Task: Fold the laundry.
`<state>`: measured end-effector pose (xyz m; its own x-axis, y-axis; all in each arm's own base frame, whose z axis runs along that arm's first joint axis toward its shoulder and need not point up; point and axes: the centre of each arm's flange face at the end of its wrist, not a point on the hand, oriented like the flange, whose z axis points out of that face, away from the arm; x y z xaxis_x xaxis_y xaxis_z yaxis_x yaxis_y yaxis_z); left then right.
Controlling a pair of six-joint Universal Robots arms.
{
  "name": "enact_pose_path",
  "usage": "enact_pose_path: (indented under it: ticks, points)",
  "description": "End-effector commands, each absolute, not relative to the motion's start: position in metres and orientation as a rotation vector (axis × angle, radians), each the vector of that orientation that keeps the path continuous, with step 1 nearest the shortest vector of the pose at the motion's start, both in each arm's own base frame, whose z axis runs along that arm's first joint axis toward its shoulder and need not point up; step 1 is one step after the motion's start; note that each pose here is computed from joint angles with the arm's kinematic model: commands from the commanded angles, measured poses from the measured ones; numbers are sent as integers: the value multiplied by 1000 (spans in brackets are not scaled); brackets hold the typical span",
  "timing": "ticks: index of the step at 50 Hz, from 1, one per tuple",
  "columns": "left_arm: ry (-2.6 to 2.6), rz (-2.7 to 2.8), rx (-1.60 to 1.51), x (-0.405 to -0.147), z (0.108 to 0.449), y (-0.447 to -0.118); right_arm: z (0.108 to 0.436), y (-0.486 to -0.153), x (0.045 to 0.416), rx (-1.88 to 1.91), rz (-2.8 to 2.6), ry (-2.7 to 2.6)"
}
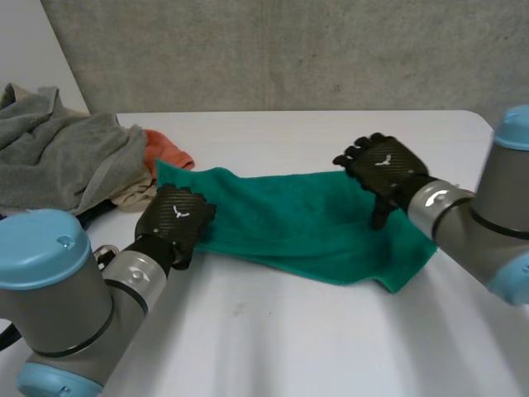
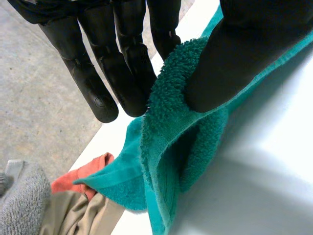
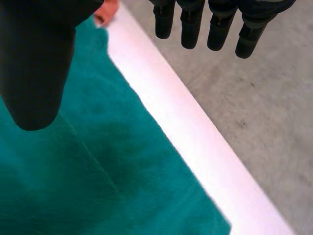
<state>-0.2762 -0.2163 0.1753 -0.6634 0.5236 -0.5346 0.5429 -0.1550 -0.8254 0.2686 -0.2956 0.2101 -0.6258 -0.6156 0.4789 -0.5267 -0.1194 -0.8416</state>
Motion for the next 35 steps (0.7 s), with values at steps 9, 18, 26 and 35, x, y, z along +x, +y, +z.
enact_pose_path:
  ticks: [9, 18, 26, 35]
  points:
    - [2077, -2011, 1264, -277, 175, -215, 172, -236, 208, -837, -1472, 2496]
    - [2095, -1987, 1274, -277, 171, -214, 135, -246, 221, -869, -1513, 2463]
    - [2135, -1935, 1306, -277, 165, -209, 127, -271, 227, -813, -1636, 2446]
    - [2271, -1807, 1245, -260, 166, -216, 146, -280, 215, -840, -1757, 2417]
